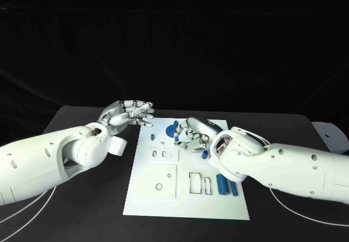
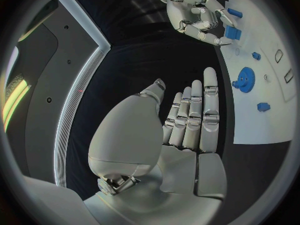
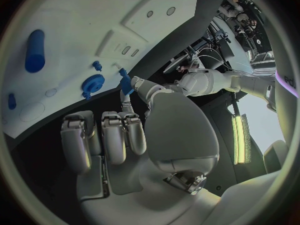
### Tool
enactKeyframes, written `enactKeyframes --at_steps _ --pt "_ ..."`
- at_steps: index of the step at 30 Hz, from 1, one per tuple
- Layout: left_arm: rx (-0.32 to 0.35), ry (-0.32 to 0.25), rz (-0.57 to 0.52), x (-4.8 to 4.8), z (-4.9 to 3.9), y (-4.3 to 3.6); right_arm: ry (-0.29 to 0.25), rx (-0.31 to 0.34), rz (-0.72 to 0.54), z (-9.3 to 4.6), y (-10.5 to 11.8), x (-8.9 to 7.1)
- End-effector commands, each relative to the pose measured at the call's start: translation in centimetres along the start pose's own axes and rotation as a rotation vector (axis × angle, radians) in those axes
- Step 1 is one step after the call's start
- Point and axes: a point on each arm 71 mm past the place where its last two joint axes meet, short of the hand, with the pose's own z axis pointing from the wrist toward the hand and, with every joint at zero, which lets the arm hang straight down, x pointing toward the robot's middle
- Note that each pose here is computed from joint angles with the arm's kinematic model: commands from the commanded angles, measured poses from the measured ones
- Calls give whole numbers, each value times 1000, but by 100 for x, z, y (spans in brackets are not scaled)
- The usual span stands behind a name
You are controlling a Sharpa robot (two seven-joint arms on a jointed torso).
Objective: Assemble the parts on the task board
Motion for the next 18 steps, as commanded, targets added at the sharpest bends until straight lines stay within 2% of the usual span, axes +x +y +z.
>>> enactKeyframes --at_steps 1,10,18 --pt "1 -3 -25 19 4 -5 34 22 -67 2 0 110" --pt "2 6 -20 35 -3 -9 70 10 -92 31 56 324" --pt "-2 27 -17 51 -7 -7 79 9 -97 83 82 419"
